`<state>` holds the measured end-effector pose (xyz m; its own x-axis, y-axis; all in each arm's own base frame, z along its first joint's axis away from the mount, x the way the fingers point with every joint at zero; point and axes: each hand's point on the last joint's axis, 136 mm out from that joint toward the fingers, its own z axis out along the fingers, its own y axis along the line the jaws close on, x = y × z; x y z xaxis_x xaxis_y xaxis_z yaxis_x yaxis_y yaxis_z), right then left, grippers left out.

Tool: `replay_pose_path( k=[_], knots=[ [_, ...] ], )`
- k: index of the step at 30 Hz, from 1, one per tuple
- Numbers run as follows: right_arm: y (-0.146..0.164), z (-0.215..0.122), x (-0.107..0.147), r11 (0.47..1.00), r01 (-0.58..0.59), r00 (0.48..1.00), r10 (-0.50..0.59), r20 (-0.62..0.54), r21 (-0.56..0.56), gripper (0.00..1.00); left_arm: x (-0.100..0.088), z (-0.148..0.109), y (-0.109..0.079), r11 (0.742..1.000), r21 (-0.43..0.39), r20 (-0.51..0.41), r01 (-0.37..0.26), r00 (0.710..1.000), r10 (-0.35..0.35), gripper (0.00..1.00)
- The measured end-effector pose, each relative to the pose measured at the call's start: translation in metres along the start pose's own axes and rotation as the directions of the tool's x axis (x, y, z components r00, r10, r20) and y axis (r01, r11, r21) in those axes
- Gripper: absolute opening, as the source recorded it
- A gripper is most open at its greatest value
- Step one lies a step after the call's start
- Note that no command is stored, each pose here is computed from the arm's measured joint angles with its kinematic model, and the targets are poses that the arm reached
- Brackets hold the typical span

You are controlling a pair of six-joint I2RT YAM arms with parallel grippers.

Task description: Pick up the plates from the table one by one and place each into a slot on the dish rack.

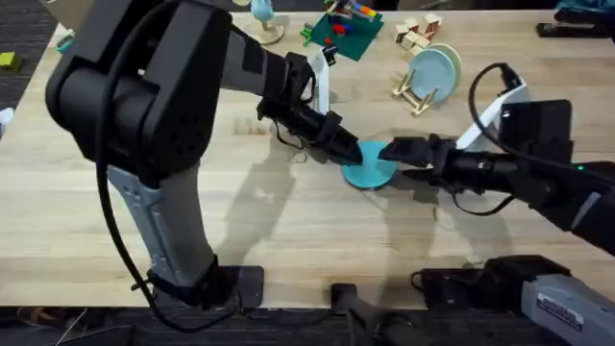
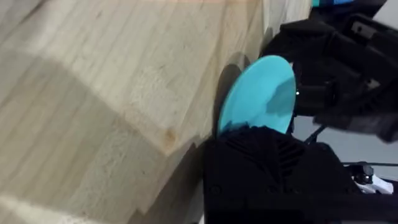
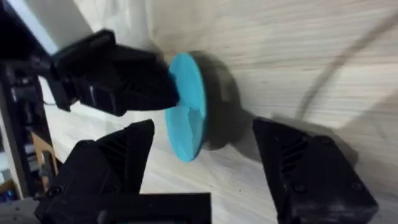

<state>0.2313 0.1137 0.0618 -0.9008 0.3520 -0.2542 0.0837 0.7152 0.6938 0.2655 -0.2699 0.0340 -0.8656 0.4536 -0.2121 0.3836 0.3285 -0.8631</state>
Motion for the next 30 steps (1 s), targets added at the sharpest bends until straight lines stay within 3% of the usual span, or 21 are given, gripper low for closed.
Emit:
replay_pose_path(
  k=[9,14,21,23,26,30],
  knots=[
    [0.015,0.02,0.005,0.999,0.014,0.999,-0.015,-0.028,-0.03,0.859,0.0,0.0,0.0,1.0,0.0,0.0,0.0,1.0,0.0,0.042],
    [0.018,0.036,0.004,0.999,0.011,0.999,-0.012,-0.038,-0.035,0.57,0.0,0.0,0.0,1.0,0.0,0.0,0.0,1.0,0.0,0.042],
    [0.012,0.044,0.003,0.999,-0.029,0.999,0.028,-0.046,-0.02,0.294,0.0,0.0,0.0,1.0,-0.001,-0.001,0.0,1.0,0.0,0.042],
    [0.011,0.044,0.005,0.999,-0.044,0.998,0.043,-0.052,-0.017,0.152,0.0,0.0,0.0,1.0,-0.001,-0.001,-0.001,1.0,0.001,0.042],
    [0.015,0.043,0.003,0.998,-0.043,0.998,0.041,-0.048,-0.034,0.089,-0.001,-0.002,0.001,1.0,0.001,0.005,0.002,1.0,-0.002,0.042],
    [0.015,0.043,0.003,0.998,-0.049,0.998,0.048,-0.05,-0.036,0.087,-0.001,-0.002,0.001,1.0,0.001,0.004,0.002,1.0,-0.002,0.042]
  ],
)
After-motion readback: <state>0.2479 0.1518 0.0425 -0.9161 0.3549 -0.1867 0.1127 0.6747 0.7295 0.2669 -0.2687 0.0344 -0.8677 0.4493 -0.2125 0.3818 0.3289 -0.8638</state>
